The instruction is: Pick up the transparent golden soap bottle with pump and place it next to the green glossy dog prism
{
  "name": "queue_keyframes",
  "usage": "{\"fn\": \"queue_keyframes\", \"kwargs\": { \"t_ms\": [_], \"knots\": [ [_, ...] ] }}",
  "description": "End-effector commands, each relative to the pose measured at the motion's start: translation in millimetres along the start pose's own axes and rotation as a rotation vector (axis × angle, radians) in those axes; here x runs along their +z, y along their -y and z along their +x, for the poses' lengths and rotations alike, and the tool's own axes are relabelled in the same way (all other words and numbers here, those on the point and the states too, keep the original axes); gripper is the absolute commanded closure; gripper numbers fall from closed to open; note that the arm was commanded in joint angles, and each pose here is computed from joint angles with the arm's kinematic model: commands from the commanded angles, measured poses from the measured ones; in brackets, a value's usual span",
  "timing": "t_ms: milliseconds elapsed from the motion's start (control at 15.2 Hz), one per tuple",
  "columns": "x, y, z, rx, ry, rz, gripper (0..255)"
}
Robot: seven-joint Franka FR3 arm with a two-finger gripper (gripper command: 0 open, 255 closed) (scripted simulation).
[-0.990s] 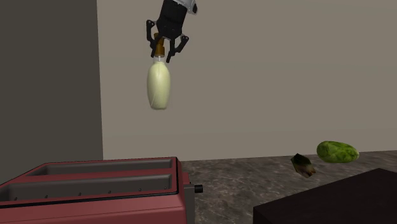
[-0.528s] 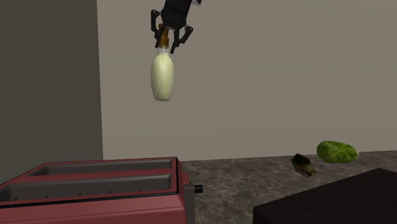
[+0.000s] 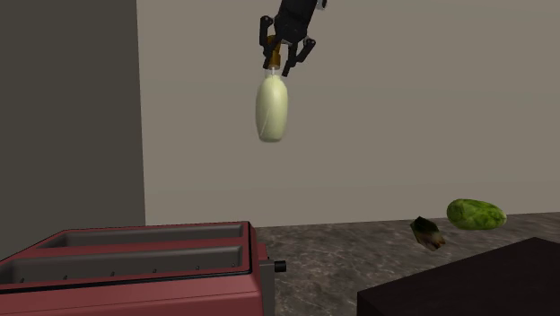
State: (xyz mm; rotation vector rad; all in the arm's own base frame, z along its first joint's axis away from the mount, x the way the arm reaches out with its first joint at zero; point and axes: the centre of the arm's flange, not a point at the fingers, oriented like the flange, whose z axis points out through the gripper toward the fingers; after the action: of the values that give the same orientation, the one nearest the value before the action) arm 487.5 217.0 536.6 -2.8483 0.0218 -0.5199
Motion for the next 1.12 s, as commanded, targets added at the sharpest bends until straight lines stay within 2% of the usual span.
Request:
{"fn": "queue_keyframes", "kwargs": {
  "t_ms": [0,1056],
  "knots": [
    [-8.9,-24.2,-5.3,-0.001,-0.001,0.001,255],
    [-78.4,-218.7,-49.4,-0.001,-0.001,0.001,255]
  ]
}}
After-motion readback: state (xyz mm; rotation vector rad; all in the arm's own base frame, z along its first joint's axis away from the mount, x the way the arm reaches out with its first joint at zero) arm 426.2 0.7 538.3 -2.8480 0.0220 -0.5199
